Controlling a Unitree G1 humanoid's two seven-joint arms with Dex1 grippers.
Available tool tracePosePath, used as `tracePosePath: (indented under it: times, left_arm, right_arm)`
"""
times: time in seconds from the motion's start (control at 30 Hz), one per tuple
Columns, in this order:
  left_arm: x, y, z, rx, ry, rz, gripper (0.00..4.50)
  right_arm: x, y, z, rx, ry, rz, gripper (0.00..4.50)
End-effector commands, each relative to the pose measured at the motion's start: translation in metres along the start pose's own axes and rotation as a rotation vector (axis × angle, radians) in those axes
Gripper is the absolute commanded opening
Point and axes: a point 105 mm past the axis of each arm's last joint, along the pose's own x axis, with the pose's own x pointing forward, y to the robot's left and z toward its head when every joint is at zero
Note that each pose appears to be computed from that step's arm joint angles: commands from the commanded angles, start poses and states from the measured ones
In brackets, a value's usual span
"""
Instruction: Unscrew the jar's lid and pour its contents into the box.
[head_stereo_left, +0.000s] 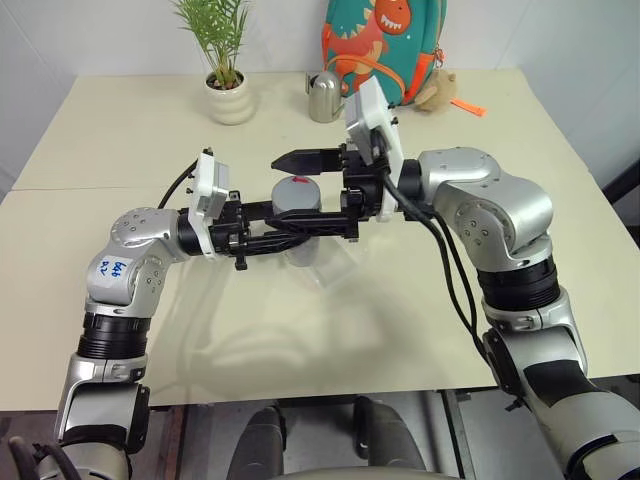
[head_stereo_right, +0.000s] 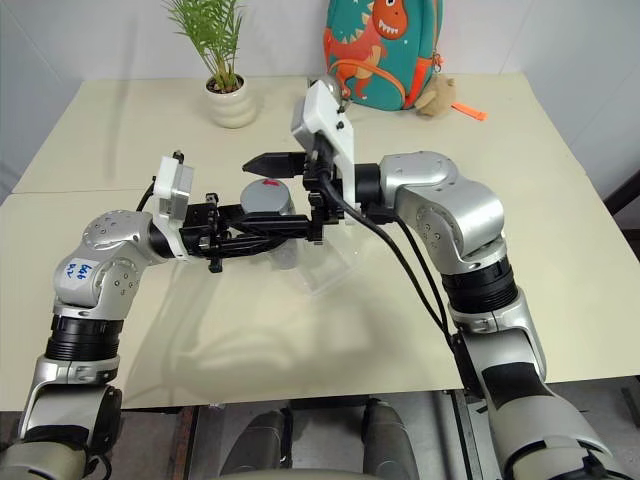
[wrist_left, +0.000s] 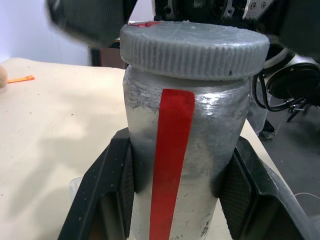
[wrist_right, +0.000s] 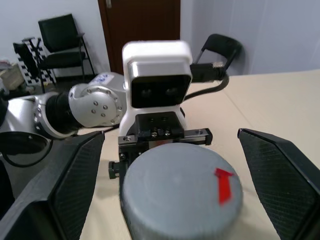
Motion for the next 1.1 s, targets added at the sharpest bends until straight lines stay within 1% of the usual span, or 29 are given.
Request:
tracePosePath:
  times: [0.03,0.13,0.3,0.73,1.0,1.1]
  left_arm:
    - [0.002,0.0,0.011,0.055,-0.015,-0.006,1.86]
    - [0.002,0.0,0.011,0.057,-0.019,-0.002,1.86]
    - [0.001,0.0,0.01,0.056,-0.015,0.0,1.86]
    - [0.0,0.001,0.01,0.06,-0.015,0.004,1.86]
    - [-0.003,0.003,0.01,0.067,-0.011,0.013,1.86]
    - [-0.003,0.002,0.009,0.067,-0.009,0.012,1.86]
  right_arm:
    - [0.001,-0.005,0.013,-0.06,-0.018,-0.027,4.48]
    - [-0.002,-0.013,0.014,-0.058,-0.022,-0.055,4.48]
    - [-0.02,-0.022,0.012,-0.045,-0.009,-0.096,4.48]
    - [-0.043,-0.023,-0.003,-0.01,0.022,-0.131,4.48]
    - [-0.044,-0.004,0.002,-0.007,-0.017,-0.025,4.48]
    - [-0.04,-0.004,0.005,-0.013,-0.027,-0.019,4.48]
